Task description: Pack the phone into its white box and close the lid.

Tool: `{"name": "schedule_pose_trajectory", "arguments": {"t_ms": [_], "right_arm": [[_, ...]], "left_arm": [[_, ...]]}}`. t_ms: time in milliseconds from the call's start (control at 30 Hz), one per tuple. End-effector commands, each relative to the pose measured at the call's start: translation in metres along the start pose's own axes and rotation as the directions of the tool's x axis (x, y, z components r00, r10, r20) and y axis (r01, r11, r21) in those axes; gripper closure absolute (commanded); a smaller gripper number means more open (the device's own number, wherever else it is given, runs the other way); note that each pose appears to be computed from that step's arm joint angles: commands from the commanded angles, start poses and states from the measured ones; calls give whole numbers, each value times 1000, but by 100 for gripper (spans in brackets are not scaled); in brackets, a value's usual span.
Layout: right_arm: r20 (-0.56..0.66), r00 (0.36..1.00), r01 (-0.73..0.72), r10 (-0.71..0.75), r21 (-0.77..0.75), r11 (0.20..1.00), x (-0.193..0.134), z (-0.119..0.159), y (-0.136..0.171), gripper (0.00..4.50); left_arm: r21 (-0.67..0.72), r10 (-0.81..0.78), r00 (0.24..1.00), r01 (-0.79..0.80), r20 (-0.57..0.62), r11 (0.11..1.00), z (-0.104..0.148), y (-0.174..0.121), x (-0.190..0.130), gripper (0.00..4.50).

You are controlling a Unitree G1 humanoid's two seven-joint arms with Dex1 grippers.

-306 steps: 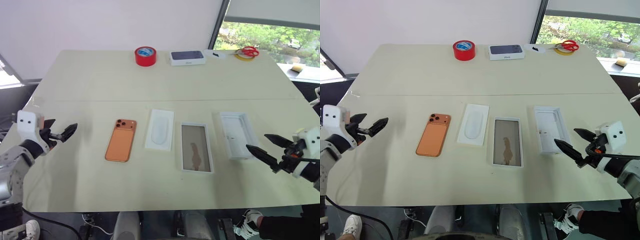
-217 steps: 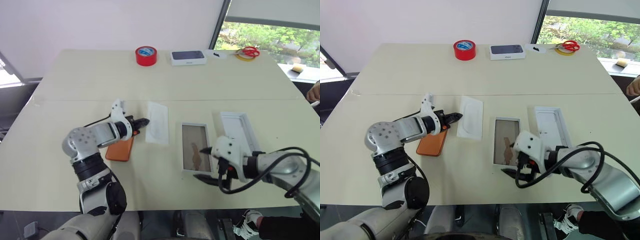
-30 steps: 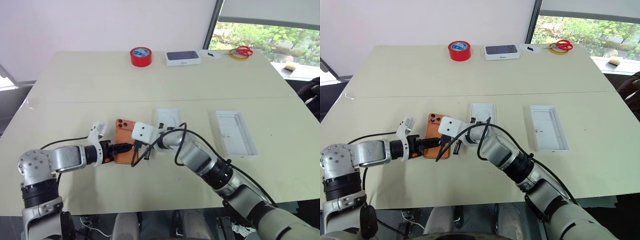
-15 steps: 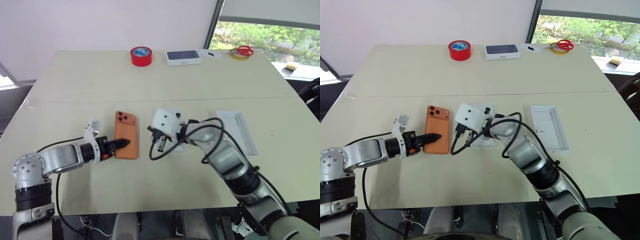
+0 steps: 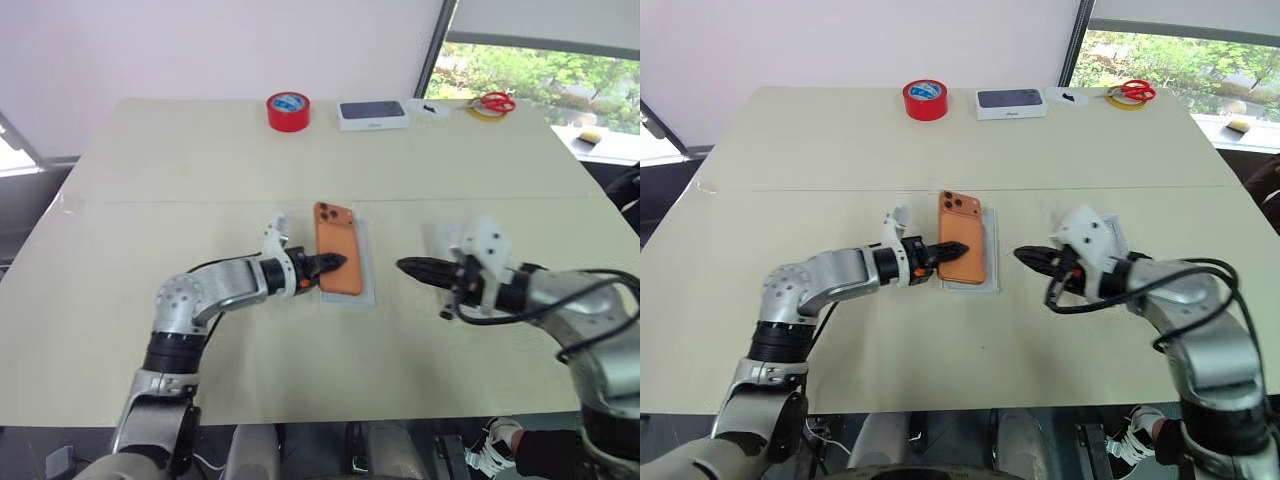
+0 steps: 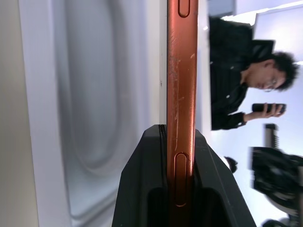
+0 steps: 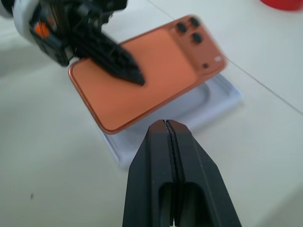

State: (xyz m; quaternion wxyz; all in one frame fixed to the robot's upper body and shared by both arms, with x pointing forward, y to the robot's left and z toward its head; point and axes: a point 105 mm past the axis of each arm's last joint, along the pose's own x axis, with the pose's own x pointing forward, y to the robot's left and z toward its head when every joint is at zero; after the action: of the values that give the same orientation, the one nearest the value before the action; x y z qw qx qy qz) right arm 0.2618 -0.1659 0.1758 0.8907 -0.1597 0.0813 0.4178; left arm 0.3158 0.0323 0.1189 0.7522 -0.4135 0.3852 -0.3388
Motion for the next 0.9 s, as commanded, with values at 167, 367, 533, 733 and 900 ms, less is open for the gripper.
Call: {"name": "schedule_pose_trajectory", "arguments": {"t_ms": [167,367,533,733,900], "right_arm": [[13,998,68,-67,-39,997,-18,6,-2,450],[12,998,69,-69,-38,997,-16,4,-2,450],[12,998,62,-62,-46,997,-12,5,-3,450],[10,999,54,-53,-55,997,-9,4,-3,450],[9,999,51,-50,-62,997,-5,3,-1,450]], "left_arm": [[53,-33,999,34,-10,998,5,-8,9,448],[72,-27,999,28,-22,997,5,-8,21,448],[75,-37,999,39,-24,996,5,-11,26,448],[82,-45,999,47,-26,996,4,-12,23,227],[91,-82,997,83,-7,992,12,-19,10,9]]}}
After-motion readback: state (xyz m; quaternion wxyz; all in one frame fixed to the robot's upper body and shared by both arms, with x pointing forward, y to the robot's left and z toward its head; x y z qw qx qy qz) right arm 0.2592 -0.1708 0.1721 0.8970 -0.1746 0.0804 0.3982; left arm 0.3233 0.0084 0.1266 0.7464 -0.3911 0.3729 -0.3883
